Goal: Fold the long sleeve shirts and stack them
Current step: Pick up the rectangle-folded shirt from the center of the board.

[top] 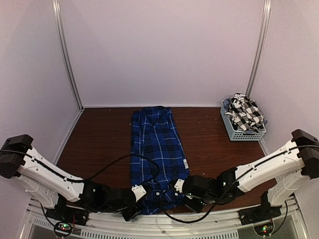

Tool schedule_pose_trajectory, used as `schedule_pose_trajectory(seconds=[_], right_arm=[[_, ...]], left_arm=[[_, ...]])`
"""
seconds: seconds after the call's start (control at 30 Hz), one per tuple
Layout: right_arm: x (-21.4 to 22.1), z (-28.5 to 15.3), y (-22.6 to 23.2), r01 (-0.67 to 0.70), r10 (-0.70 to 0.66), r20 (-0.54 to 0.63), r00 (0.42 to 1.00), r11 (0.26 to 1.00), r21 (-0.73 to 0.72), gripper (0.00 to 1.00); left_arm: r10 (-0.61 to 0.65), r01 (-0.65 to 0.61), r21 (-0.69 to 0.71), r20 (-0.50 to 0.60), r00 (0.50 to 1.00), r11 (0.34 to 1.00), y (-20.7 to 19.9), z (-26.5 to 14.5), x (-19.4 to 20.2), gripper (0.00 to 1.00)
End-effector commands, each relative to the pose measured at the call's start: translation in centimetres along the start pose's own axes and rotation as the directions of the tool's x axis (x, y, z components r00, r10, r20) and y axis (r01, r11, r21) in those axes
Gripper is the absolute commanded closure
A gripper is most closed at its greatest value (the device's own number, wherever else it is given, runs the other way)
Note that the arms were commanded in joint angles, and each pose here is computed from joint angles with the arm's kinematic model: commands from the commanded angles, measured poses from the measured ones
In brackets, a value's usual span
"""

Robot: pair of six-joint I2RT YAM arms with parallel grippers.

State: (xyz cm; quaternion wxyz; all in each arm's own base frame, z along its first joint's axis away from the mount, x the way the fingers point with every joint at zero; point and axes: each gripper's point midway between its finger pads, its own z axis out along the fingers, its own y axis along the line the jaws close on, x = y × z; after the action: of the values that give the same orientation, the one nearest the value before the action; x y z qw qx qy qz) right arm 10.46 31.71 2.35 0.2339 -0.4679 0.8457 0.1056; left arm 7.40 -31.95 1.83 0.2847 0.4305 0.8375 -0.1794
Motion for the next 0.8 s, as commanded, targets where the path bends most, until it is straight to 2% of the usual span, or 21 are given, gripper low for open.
schedule_pose_trajectory(seconds=[0.0, 0.17, 0.3, 0.57, 0.77], right_arm=[[0.8, -1.3, 2.8, -0.039, 0.039, 0.001, 0.999, 0.995, -0.091, 1.0], [0.6, -3.5, 4.6, -0.081, 0.078, -0.024, 0.997, 0.981, -0.174, 1.0], [-1.6, -5.9, 4.3, -0.065, 0.068, 0.013, 0.998, 0.984, -0.168, 1.0], [-6.7, -5.9, 0.1, -0.075, 0.078, 0.015, 0.997, 0.988, -0.137, 1.0], [-11.7, -5.1, -6.0, -0.138, 0.141, 0.02, 0.99, 0.982, -0.127, 1.0]], left_arm=[[0.008, -0.001, 0.059, -0.113, 0.994, 0.998, -2.5, -0.4, 2.4, 1.0], [0.009, 0.009, 0.164, -0.112, 0.994, 0.986, -5.2, -2.3, 0.8, 1.0], [-0.036, 0.043, 0.179, -0.045, 0.998, 0.983, -4.4, -4.6, -1.9, 1.0], [-0.2, 0.161, 0.246, 0.143, 0.969, 0.956, 1.7, -8.6, -8.4, 1.0], [-0.264, 0.225, 0.189, 0.214, 0.941, 0.956, 7.9, -9.1, -11.3, 1.0]])
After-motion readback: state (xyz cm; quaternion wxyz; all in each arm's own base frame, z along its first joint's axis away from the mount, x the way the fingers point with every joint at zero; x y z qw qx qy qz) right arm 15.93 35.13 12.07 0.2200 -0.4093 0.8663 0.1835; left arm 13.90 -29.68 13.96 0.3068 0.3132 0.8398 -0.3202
